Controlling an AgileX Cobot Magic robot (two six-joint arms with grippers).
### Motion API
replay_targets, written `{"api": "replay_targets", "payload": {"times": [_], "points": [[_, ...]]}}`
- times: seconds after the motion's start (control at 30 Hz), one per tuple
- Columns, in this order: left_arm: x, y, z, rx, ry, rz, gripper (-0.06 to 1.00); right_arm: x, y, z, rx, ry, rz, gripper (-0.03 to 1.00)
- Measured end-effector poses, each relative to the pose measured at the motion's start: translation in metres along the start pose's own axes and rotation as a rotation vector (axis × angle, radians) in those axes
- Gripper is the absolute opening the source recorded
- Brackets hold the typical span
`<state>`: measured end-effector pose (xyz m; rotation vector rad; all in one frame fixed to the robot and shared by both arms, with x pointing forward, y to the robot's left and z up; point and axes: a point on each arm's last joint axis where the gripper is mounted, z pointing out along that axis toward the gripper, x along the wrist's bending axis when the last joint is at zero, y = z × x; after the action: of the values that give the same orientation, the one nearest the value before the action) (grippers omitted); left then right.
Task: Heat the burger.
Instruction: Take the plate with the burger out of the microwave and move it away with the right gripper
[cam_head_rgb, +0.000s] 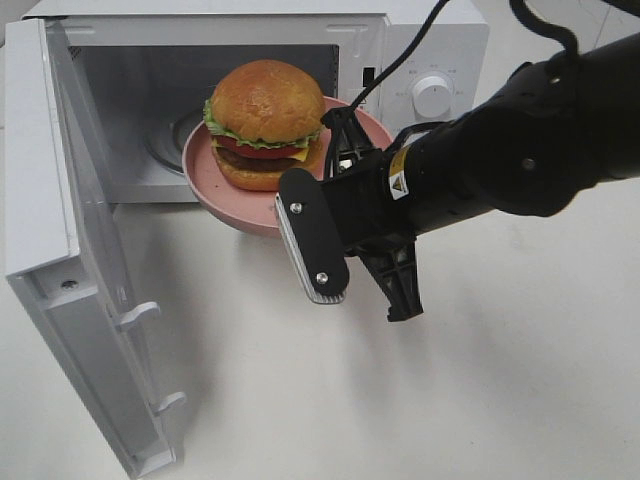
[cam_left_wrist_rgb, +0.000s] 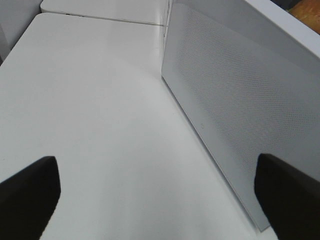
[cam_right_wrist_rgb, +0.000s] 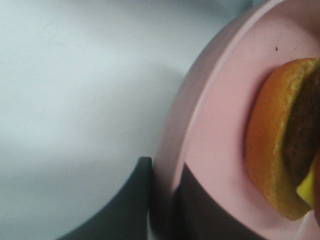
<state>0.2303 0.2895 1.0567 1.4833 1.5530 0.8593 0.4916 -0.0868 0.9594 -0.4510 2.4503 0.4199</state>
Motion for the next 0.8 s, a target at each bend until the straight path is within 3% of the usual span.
{"api": "replay_targets", "payload": {"times": [0.8], "points": [[0.000,0.000,0.000,0.000,0.000,0.000,0.97,0.061,-0.025,-0.073,0.002,-0.014,0.075,0.09]]}}
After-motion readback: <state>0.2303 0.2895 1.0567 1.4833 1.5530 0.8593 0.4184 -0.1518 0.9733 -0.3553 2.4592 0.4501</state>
